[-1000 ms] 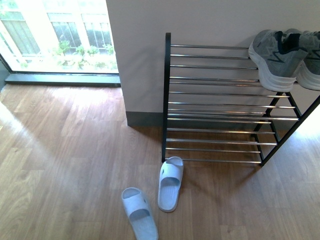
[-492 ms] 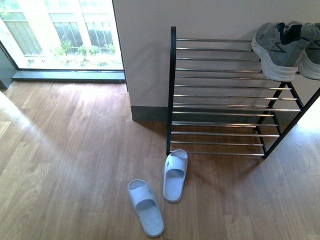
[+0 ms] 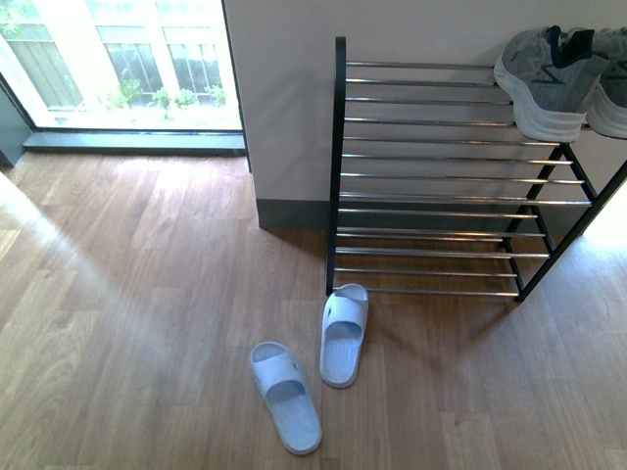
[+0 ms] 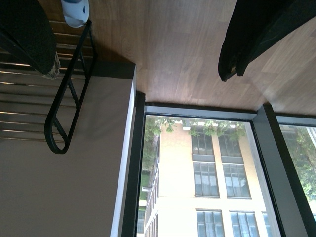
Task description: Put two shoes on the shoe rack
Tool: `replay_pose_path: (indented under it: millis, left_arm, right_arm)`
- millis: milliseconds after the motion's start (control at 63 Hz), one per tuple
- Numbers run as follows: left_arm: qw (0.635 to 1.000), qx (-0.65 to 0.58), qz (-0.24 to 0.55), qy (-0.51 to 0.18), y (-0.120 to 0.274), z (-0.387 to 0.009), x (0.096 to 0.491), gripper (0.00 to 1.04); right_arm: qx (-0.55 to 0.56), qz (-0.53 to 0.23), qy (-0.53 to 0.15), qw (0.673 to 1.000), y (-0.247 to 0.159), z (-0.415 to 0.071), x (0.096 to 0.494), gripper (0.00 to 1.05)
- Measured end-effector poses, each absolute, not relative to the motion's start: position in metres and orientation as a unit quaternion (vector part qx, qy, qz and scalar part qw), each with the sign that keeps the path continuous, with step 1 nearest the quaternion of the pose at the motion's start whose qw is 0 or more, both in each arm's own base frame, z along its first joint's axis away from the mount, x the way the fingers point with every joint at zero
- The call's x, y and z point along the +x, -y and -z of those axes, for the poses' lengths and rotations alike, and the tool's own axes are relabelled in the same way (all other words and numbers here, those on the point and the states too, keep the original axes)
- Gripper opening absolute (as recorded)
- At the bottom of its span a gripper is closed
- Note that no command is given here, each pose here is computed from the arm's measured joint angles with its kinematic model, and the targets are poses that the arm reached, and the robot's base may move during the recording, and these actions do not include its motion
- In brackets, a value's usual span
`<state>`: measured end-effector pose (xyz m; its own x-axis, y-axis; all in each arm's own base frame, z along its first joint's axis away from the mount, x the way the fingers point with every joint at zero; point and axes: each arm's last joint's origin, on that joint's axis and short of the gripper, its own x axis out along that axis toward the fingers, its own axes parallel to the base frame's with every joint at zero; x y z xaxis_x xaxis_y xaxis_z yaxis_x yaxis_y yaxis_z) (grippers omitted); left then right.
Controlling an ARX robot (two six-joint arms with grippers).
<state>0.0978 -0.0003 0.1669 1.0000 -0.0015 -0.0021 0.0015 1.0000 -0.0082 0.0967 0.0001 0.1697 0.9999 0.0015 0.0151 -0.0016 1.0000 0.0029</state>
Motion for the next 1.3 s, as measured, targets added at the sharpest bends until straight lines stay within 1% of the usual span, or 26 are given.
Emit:
replay_pose_path:
  millis: [1302]
  left_arm:
    - [1.0,-0.004,0.001,-0.001,0.0003,-0.1669,0.0978,0.95]
  right_arm:
    - [0.001,-0.001,0.008,1.0,-0.0001,-0.1698,0.0967,0.96]
